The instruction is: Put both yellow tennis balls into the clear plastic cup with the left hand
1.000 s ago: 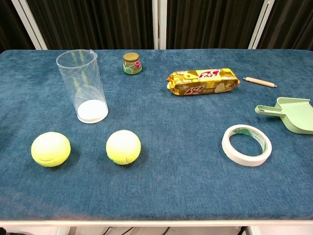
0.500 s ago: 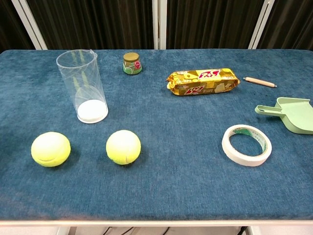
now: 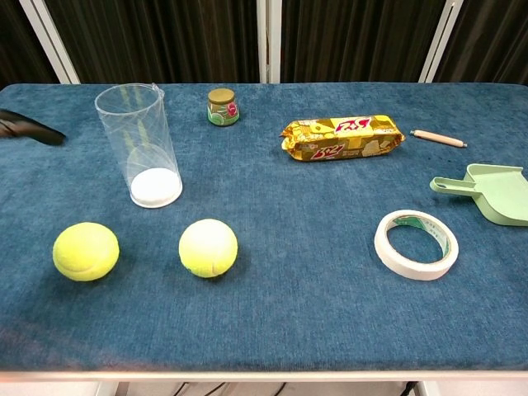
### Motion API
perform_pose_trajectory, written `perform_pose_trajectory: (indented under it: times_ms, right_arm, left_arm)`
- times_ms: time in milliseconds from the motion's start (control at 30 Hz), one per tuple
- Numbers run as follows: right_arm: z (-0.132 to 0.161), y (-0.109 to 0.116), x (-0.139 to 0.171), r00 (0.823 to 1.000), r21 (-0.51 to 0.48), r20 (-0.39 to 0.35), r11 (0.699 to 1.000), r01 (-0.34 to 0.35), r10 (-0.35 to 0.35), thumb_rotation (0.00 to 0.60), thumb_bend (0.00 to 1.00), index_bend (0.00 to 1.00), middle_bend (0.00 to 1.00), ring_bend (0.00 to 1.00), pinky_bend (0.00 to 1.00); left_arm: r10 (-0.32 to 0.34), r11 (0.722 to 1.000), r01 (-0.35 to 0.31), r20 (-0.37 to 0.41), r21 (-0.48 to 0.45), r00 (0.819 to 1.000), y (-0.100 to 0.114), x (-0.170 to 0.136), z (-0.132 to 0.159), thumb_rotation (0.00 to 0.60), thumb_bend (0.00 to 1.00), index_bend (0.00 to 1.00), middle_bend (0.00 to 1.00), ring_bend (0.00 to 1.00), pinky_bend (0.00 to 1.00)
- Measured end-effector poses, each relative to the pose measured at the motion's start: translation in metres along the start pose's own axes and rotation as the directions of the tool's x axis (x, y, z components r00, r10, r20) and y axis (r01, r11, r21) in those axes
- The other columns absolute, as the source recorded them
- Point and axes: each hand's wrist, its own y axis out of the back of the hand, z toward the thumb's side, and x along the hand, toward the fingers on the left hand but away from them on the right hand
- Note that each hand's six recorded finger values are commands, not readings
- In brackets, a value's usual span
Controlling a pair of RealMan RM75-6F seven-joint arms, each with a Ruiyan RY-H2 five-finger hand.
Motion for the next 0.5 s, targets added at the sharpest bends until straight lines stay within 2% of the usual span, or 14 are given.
perform_pose_trajectory:
  times_ms: [133, 267, 500]
  right_arm:
    - [0.001, 0.0, 0.001, 1.0, -0.005, -0.005, 1.0, -0.001, 0.001, 0.6, 0.27, 0.0, 0.0, 0.0, 0.0]
    - [0.002, 0.001, 0.002, 1.0, -0.005, -0.01, 1.0, -0.001, 0.001, 0.6, 0.27, 0.0, 0.0, 0.0, 0.0]
    - [-0.002, 0.0, 0.003, 1.0, -0.007, 0.0, 1.0, -0.005, 0.005, 0.6, 0.27, 0.0, 0.0, 0.0, 0.0]
  left_arm:
    - [-0.036, 0.999, 0.037, 0.056, -0.022, 0.998, -0.017, 0.019, 0.015, 0.6, 0.09, 0.09, 0.09, 0.04, 0.16]
    - [-0.069, 0.997, 0.071, 0.077, -0.031, 0.995, -0.031, 0.035, 0.017, 0.6, 0.1, 0.09, 0.09, 0.04, 0.17]
    - [-0.08, 0.997, 0.078, 0.085, 0.023, 0.993, -0.041, 0.047, 0.017, 0.6, 0.14, 0.11, 0.12, 0.06, 0.2]
